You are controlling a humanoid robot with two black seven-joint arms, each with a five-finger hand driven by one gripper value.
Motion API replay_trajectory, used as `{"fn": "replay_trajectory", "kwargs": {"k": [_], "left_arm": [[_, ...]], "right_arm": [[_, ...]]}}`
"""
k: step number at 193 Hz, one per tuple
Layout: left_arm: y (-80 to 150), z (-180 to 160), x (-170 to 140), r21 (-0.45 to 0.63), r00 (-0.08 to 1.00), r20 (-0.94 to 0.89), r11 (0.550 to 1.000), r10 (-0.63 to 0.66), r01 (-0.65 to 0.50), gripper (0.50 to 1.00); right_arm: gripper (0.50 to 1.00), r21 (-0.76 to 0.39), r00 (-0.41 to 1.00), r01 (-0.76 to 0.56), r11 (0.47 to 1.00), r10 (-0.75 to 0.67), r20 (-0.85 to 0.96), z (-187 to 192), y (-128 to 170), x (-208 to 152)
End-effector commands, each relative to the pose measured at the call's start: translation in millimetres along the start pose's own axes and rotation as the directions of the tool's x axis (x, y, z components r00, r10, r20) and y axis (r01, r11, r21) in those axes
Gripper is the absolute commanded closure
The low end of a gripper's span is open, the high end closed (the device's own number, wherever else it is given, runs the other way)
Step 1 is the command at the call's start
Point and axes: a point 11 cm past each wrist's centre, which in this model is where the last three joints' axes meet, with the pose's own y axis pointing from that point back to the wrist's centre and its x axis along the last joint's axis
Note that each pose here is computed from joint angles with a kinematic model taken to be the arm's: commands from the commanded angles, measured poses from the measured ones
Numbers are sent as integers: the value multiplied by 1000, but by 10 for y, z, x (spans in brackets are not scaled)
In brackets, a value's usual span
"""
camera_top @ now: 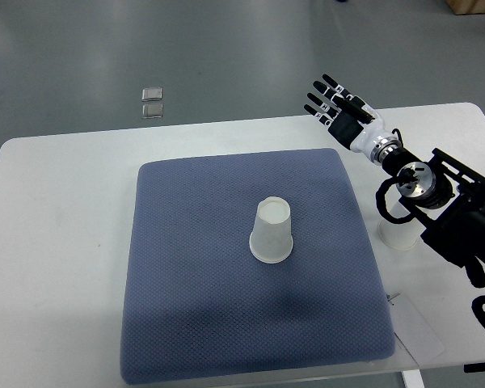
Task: Stack paper cups
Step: 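Raise the right hand up from its rest pose, then move the right hand above the white paper cup beside the pad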
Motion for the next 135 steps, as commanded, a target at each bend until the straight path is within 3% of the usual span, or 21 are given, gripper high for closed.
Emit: {"fn": "replay_trajectory", "kwargs": {"k": [1,31,71,104,135], "left_arm": [[0,0,-4,0,1000,0,1000,-1,1,500],[0,0,1,0,1000,-1,1000,0,0,500],[0,0,1,0,1000,-1,1000,0,0,500],[0,0,1,0,1000,0,1000,0,0,500],[0,0,1,0,1000,-1,1000,0,0,500]], "right_arm": [[581,-66,985,37,997,-47,-164,-112,-11,-67],[581,-197,856,32,980,-128,-501,-461,2,-148],[581,-404,454,-105,908,-318,-832,-977,115,-299],[581,-509,102,-283,813,-503,-859,-1435,332,-546],[579,-522,-135,-435,734,-627,-767,-1542,500,-705]]}}
